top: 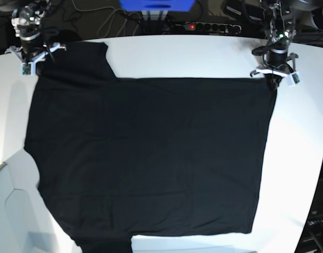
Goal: Fold the T-shirt properly
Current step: 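Close both grippers on the shirt corners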
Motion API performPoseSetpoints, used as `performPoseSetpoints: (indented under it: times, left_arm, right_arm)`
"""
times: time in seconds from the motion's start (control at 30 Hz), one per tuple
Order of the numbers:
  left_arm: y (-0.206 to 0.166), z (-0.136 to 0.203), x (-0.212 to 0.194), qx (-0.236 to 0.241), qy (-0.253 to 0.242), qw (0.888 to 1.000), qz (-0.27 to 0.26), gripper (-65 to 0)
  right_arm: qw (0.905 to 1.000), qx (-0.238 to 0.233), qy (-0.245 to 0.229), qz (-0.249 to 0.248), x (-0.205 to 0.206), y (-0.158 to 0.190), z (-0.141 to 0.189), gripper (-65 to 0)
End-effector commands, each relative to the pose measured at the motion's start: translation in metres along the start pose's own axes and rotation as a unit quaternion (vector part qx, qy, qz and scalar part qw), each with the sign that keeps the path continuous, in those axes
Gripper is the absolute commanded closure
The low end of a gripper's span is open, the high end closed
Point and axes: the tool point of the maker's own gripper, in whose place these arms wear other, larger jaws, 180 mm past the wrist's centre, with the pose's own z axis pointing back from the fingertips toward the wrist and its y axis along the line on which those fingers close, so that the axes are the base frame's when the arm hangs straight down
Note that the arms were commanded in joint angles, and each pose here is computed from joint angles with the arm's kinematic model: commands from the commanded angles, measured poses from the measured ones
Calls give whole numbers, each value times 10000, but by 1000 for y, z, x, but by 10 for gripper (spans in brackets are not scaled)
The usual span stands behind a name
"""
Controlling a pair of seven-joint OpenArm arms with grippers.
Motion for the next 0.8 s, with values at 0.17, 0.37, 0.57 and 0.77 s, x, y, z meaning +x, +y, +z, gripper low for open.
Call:
performPoseSetpoints:
  times: [0.17,0.37,0.57,0.77]
  left_arm:
    - [-10,14,23,-175,-337,9992,-152,0]
    - [-12,29,32,-230,-441,9984,-250,0]
    - [2,38,45,29,-649,9978,-110,0]
    - [8,42,46,118,-673,9976,-98,0]
  right_arm:
    - [9986,254,-396,236,25,12,14,0]
    - [9972,350,-625,195,39,20,28,0]
    - [9961,457,-666,347,42,21,33,0]
    - [9962,392,-694,363,43,16,35,0]
